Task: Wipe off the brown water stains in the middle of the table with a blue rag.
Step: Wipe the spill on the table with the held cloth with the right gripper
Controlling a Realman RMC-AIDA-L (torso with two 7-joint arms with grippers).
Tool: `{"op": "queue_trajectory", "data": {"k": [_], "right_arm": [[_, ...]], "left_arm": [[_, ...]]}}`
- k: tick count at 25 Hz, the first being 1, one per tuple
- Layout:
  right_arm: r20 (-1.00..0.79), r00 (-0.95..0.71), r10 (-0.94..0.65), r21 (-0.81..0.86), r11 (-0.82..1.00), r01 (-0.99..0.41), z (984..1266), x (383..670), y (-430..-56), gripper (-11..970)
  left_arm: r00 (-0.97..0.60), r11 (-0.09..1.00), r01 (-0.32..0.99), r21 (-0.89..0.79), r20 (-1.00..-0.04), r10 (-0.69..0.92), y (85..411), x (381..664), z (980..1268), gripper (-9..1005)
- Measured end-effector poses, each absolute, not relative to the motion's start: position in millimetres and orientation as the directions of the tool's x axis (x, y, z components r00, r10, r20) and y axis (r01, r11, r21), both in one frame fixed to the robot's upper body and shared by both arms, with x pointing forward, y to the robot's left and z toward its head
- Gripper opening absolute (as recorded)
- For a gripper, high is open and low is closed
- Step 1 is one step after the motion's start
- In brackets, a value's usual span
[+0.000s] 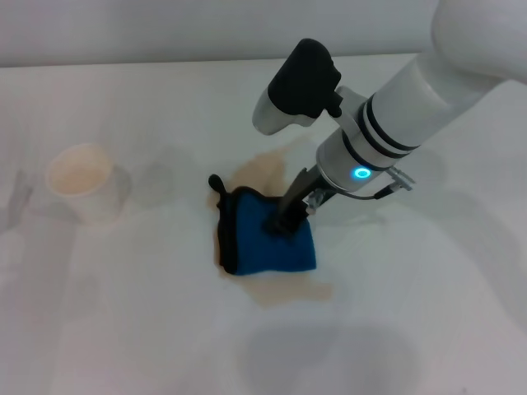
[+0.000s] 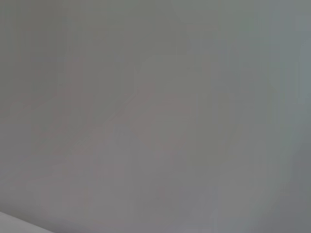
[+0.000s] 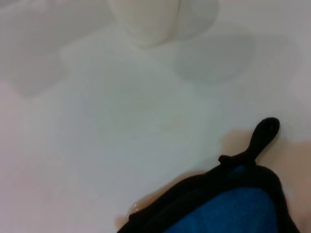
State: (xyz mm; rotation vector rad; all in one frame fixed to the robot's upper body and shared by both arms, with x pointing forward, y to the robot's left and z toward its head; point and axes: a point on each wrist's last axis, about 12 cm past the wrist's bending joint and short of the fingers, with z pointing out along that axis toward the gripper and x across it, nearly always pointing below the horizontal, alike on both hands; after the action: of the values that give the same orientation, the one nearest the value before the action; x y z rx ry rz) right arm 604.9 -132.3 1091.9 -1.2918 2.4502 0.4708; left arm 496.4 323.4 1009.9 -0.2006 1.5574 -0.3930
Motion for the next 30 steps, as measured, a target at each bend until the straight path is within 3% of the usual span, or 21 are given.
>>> {"op": "queue_trajectory", "data": {"k": [16, 30], "right_arm": [[-0.538, -0.520, -0.663, 0.024, 0.605, -0.796, 1090.7, 623.8, -135.9, 55], [-0.521, -0.544, -0.658, -0.074, 0.669, -0.739, 1082.8, 640.6, -161.8, 56]], "left_arm": [[-0.032, 0.922, 0.119, -0.368, -0.930, -0.367, 323.3, 496.9, 1010.2, 877], [-0.031, 0.922, 0.119, -0.369, -0.929, -0.368, 322.9, 496.9, 1010.1, 876]]}}
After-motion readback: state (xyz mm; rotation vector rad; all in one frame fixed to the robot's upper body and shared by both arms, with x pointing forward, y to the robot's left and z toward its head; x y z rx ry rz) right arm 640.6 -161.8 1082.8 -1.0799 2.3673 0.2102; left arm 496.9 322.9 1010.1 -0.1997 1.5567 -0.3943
